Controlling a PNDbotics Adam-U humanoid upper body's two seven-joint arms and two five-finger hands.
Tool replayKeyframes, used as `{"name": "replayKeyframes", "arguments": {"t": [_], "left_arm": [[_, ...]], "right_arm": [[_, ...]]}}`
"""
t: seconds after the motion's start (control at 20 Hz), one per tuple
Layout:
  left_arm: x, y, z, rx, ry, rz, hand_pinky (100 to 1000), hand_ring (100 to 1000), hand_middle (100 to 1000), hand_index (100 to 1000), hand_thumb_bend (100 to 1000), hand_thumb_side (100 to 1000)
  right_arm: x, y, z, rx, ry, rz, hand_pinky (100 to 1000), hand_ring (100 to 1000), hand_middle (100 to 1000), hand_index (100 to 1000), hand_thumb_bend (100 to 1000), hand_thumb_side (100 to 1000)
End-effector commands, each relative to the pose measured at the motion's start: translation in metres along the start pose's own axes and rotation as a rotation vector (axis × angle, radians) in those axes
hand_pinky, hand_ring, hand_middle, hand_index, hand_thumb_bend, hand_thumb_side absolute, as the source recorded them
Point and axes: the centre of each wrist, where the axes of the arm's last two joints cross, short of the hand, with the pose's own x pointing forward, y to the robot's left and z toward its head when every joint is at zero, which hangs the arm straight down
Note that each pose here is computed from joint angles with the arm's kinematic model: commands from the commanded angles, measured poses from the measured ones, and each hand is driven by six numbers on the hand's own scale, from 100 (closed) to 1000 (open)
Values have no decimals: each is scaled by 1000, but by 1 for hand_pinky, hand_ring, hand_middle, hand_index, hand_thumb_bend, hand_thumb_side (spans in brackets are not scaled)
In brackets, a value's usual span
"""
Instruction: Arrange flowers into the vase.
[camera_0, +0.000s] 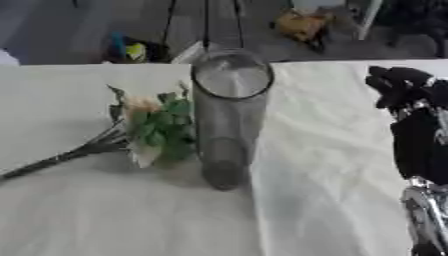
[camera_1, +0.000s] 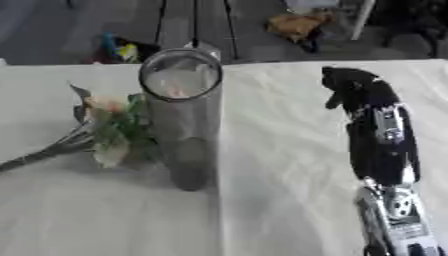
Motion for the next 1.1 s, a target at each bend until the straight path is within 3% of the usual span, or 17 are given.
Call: {"name": "replayKeyframes", "arguments": {"t": [0.05, 0.25, 0.7, 1.1], "left_arm": [[5, 2, -4, -7, -27, -12, 506, 643, 696, 869, 100, 1000], [6, 9, -4, -50, -47, -53, 508, 646, 700, 872, 100, 1000], [27, 60, -34, -195, -222, -417, 538, 676, 739, 912, 100, 943], [37, 76, -43, -267, -209, -699, 574, 710, 757, 932, 100, 853]], "right_arm": [[6, -1, -5, 11, -25, 14, 860, 833, 407, 748, 100, 881], [6, -2, -6, 13, -33, 17, 855, 830, 411, 752, 100, 887], [10, -13, -9, 48, -99, 49, 838, 833, 440, 767, 100, 926], [13, -20, -11, 85, -179, 72, 903, 939, 537, 834, 100, 1000]]}}
